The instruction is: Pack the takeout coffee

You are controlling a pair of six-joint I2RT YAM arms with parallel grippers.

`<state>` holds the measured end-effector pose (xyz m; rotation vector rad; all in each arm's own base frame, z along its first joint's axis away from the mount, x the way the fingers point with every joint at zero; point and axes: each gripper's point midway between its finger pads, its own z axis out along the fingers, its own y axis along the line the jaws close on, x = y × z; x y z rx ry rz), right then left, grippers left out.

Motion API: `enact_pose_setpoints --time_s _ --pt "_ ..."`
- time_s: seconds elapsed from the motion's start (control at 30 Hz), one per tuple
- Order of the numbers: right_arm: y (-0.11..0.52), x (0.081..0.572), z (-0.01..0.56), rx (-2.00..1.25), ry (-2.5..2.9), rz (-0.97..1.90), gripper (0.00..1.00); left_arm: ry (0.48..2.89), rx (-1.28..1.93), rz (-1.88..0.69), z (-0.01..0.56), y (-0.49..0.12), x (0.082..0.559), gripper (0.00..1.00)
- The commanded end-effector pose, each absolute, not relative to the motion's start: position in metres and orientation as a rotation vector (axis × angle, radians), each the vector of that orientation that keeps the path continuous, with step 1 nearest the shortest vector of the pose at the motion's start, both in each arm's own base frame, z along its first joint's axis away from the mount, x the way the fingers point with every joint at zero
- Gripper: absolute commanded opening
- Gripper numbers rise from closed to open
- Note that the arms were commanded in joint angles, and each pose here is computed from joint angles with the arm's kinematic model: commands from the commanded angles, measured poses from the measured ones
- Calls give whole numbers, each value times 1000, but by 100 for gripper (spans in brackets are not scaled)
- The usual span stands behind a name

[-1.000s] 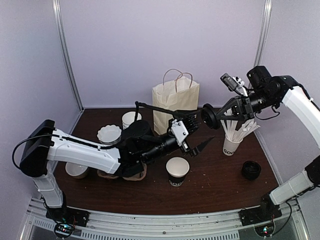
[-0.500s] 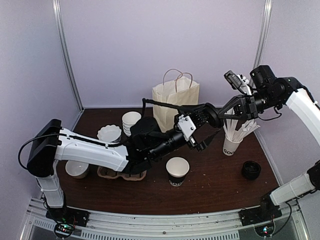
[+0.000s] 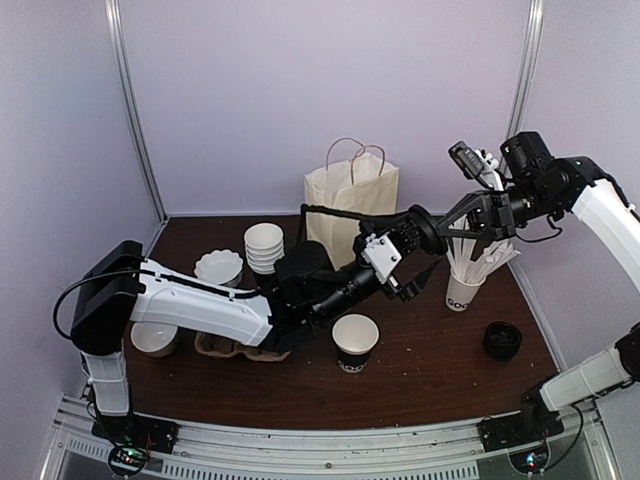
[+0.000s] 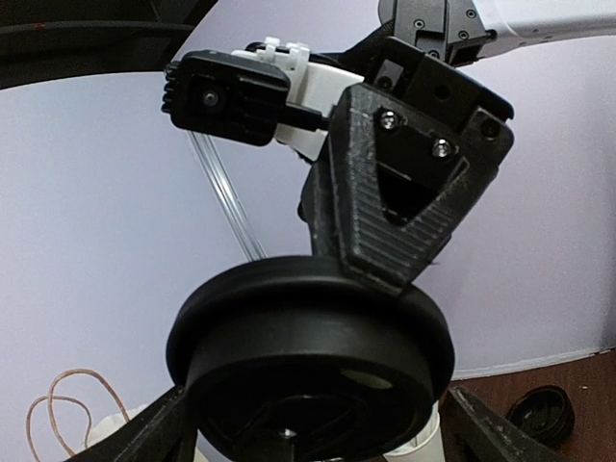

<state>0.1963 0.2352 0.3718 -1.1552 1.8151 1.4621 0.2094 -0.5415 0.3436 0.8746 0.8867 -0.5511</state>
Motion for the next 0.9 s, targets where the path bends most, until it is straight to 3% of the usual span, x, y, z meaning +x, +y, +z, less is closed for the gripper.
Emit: enact_pose_setpoints --time_s 0.0,0.57,0.77,0.87 --pt "236 189 379 -1165 1770 1488 11 839 770 -550 370 -537 215 91" --pt "235 192 377 -1153 1777 1471 13 844 737 -557 374 -528 214 79" --pt "228 200 375 -1136 1813 1384 37 870 752 -549 373 -518 212 77" --pt "217 209 374 -1134 1850 1242 55 919 792 -530 366 -506 210 77"
